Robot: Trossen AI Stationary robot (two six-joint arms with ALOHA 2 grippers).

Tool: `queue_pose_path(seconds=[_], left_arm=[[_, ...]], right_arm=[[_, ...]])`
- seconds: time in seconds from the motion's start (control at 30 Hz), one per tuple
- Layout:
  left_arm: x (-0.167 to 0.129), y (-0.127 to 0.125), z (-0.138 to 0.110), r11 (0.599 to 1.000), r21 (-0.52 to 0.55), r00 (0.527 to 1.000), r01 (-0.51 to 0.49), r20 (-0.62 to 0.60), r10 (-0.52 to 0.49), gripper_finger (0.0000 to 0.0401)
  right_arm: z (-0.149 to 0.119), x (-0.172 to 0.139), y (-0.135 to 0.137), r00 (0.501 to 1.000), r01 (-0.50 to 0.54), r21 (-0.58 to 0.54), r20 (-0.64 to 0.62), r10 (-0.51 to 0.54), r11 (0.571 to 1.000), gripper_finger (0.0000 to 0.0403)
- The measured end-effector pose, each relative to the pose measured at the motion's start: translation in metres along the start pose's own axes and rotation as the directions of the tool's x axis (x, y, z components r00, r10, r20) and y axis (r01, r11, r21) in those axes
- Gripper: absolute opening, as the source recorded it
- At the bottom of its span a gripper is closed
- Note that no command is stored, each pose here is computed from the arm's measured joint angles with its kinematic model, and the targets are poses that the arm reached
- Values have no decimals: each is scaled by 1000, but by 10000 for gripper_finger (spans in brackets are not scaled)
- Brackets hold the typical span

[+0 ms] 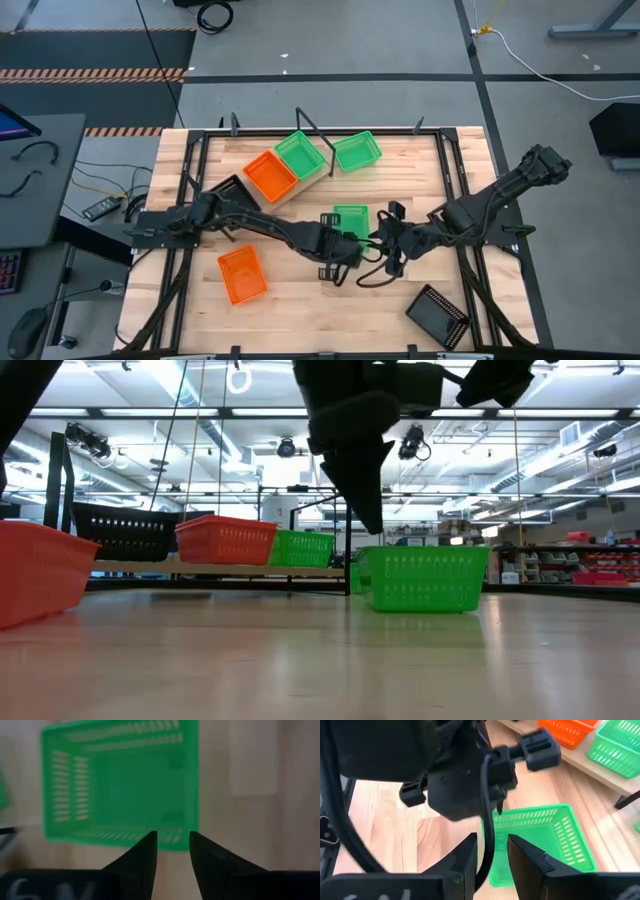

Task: Stack baskets on shelf by color
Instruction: Stack the bottom green bin on top of the green bin on the shelf

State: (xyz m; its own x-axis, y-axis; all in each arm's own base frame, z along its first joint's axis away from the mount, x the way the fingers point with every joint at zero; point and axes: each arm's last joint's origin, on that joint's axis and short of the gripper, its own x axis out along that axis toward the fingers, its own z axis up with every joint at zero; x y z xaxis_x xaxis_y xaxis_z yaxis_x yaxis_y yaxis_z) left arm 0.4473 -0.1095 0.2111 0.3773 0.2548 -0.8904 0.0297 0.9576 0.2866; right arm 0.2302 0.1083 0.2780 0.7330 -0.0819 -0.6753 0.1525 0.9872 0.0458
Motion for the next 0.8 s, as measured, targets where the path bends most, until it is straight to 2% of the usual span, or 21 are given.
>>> queue_pose_path(seconds=[0.1,0.27,0.47,0.57,0.7,0.77,0.8], left_arm=[[-2,-3,0,998,19,998,-61,16,61,118],[7,-3,2,998,41,996,-56,66,53,117],[35,-4,-1,991,41,979,131,151,-136,117],[42,1,2,980,4,956,199,220,-195,117],[43,16,1,980,-74,964,184,209,-165,117],[36,23,-3,986,-104,980,129,168,-111,117],[30,26,-1,988,-116,978,103,193,-80,117]], right_arm=[[-1,-1,1,1000,-1,-6,-4,1,1000,112],[-6,-3,1,999,43,-23,-22,-44,999,112],[-12,-14,-7,995,79,13,-64,-78,997,112],[-7,-26,-12,995,102,-12,-13,-102,995,111],[13,-49,-16,981,113,-5,156,-111,994,111],[14,-55,-19,979,105,-2,173,-103,995,111],[13,-57,-20,981,106,-8,165,-103,994,111]])
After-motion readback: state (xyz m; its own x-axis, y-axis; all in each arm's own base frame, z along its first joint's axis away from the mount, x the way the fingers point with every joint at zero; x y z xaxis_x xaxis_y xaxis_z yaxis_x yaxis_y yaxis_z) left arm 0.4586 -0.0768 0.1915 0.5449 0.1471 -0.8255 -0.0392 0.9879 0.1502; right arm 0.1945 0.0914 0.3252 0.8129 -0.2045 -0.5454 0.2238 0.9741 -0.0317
